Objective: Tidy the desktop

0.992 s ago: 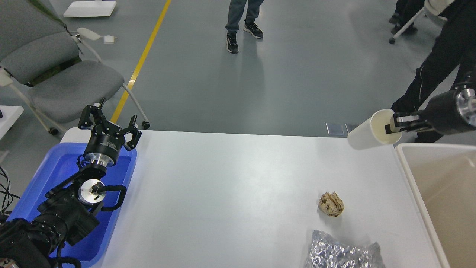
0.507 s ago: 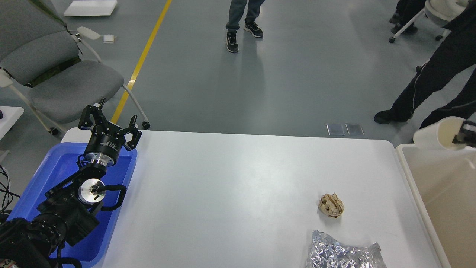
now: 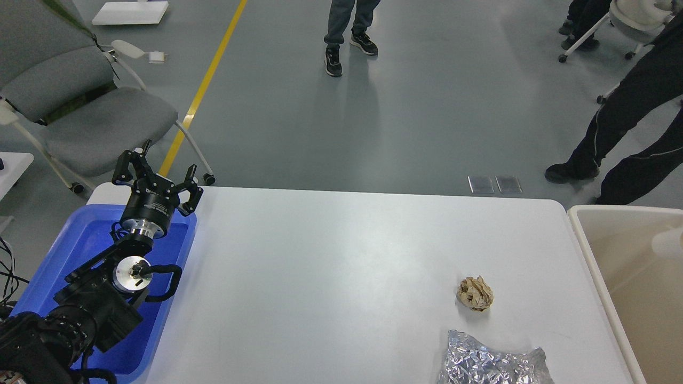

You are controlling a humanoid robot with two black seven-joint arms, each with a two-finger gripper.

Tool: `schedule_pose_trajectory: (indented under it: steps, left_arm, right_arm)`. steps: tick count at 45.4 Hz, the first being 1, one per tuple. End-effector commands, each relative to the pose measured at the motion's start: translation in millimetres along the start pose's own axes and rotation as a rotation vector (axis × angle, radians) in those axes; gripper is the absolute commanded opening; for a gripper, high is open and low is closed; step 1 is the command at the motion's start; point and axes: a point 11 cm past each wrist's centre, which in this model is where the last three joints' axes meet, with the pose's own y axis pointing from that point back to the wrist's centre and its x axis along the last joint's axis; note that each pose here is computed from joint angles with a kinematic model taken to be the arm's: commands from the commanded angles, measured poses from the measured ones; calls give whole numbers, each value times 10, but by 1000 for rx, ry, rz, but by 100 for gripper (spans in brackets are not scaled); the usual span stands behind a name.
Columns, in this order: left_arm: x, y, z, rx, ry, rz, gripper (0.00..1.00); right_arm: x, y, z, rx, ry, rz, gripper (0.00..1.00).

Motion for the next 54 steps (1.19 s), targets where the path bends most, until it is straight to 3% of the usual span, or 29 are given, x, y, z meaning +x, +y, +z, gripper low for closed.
schedule_pose_trajectory:
  steps: [1,18,54]
  left_arm:
    - [-2,-1,-1,0,0,-1,100]
    - [2,0,3,-1,0,1,100]
    - [-2,-1,0,-1,1,0,100]
  right_arm:
    - [-243,-343,454,-101,-205,81,0]
    - [-565,-685,690,-213,-266,226,0]
    - [-754,-719,817,-255,-268,291,0]
